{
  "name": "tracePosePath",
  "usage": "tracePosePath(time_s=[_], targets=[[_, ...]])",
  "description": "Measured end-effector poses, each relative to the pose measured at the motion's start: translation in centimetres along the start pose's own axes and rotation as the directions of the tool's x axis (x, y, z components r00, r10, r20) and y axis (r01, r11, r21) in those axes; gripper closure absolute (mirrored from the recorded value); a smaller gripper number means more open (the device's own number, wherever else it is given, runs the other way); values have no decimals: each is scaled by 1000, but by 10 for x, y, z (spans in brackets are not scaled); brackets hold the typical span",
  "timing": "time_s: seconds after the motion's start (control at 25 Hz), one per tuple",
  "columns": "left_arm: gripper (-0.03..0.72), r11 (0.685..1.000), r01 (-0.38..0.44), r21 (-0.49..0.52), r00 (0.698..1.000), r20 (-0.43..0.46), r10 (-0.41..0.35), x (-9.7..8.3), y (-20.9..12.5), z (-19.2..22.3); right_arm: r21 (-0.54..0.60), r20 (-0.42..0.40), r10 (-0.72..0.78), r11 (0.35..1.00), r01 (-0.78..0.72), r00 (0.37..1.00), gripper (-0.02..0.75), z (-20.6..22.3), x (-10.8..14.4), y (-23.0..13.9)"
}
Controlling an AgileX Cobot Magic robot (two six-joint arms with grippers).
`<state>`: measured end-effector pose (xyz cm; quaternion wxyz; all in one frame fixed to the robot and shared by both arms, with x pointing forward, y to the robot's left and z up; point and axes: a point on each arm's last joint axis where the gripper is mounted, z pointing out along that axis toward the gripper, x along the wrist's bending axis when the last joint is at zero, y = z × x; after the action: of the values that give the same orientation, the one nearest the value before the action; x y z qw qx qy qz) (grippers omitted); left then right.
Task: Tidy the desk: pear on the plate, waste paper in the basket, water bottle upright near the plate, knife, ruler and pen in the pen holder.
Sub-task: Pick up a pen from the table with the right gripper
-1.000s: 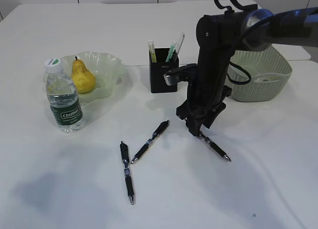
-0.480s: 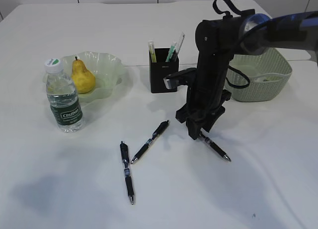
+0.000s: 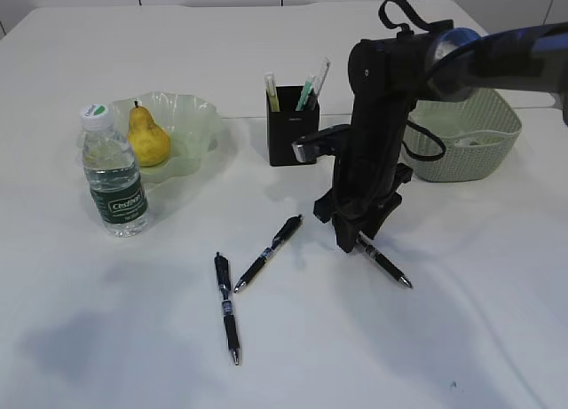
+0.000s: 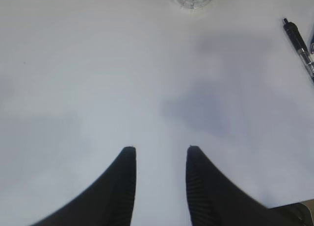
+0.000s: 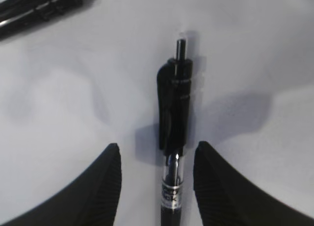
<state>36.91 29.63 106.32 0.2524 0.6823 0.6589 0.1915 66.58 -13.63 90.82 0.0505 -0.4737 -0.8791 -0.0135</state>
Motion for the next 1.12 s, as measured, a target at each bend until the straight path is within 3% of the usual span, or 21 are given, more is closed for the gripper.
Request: tracePosePath(time_s=[1.12], targets=[[447,1000,0,25,1000,3,0,0,-2,0,20,-3,8,1000,-8,1000,351,9,-1,0]])
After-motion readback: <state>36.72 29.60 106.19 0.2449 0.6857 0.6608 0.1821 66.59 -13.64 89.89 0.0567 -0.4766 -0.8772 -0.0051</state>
